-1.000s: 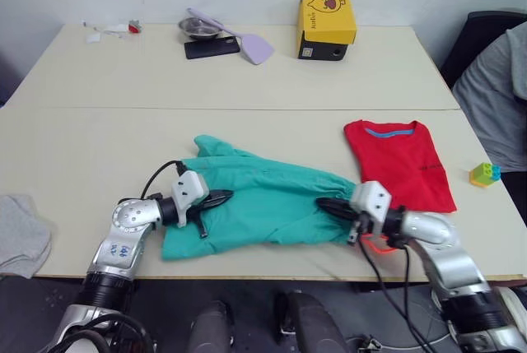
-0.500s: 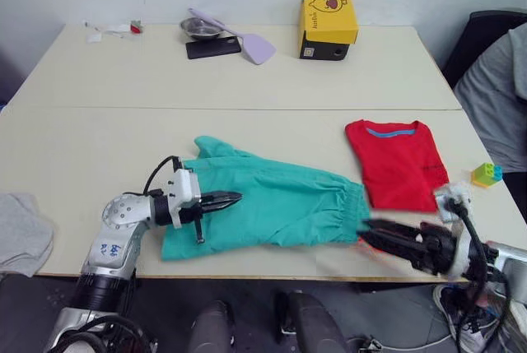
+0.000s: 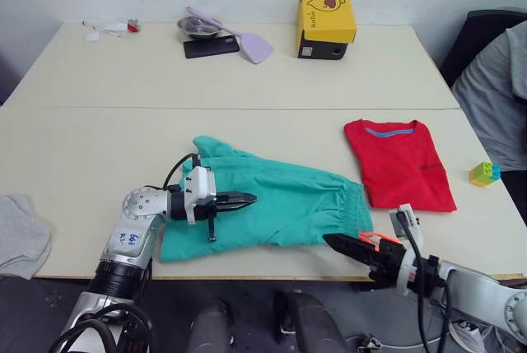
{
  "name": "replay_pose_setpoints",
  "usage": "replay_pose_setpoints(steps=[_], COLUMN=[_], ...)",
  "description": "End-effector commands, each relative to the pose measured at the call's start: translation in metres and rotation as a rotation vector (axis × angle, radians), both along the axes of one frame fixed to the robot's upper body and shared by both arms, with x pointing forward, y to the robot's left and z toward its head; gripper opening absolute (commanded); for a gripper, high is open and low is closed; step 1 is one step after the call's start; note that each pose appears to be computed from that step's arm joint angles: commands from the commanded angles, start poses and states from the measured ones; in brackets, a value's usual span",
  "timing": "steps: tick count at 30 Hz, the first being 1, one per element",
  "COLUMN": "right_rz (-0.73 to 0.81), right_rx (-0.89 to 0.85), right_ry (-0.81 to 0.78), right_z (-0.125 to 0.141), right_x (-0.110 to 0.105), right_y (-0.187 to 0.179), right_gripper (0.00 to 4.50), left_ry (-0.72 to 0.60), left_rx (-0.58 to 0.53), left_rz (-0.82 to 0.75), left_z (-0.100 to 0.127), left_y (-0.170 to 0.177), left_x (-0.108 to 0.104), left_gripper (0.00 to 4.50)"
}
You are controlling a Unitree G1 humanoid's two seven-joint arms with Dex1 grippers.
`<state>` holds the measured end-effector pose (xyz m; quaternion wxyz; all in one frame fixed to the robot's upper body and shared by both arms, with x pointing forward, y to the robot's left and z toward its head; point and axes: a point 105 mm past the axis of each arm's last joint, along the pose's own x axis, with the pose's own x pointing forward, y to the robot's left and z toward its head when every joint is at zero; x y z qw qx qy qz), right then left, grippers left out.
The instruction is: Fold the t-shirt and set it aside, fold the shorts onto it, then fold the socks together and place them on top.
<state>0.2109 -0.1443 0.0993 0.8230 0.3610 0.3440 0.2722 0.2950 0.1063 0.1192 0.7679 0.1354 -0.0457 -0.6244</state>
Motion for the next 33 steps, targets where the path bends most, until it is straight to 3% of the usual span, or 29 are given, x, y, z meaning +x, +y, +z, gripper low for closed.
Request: replay_pose_setpoints(steps=[1, 6, 12, 15, 18, 21, 28, 29, 33], right_rz=[-0.066, -0.19, -0.371, -0.389, -0.425, -0.465, -0.454, -0.444, -0.402], right_rx=[-0.048, -0.071, -0.143, -0.16, -0.175, -0.175, -0.32, -0.346, -0.491], right_ry=[-0.011, -0.068, -0.085, -0.074, -0.081, -0.122, -0.43, -0.498, -0.78], right_z=[-0.003, 0.001, -0.004, -0.01, -0.014, -0.01, 0.017, 0.025, 0.056], right_x=[0.013, 0.036, 0.058, 0.063, 0.07, 0.077, 0.09, 0.092, 0.098], right_y=[0.0, -0.002, -0.016, -0.011, -0.008, -0.005, -0.003, -0.003, 0.0], right_gripper=[4.47, 4.47, 4.47, 4.47, 3.8, 2.67, 0.21, 0.01, 0.01], left_ry=[-0.046, -0.039, -0.04, -0.014, -0.003, -0.001, 0.002, 0.007, 0.029], left_rx=[-0.011, -0.032, 0.045, 0.072, 0.081, 0.078, 0.056, 0.059, 0.015], left_rz=[0.012, 0.087, 0.18, 0.225, 0.226, 0.234, 0.258, 0.281, 0.379], left_z=[0.01, 0.005, -0.015, -0.025, -0.029, -0.03, -0.029, -0.029, -0.022], left_y=[-0.003, -0.01, -0.014, -0.009, -0.007, -0.004, 0.001, 0.003, 0.013], left_x=[0.005, 0.019, 0.036, 0.041, 0.039, 0.039, 0.039, 0.041, 0.05], left_gripper=[0.0, 0.0, 0.0, 0.0, 0.0, 0.0, 0.0, 0.0, 0.0])
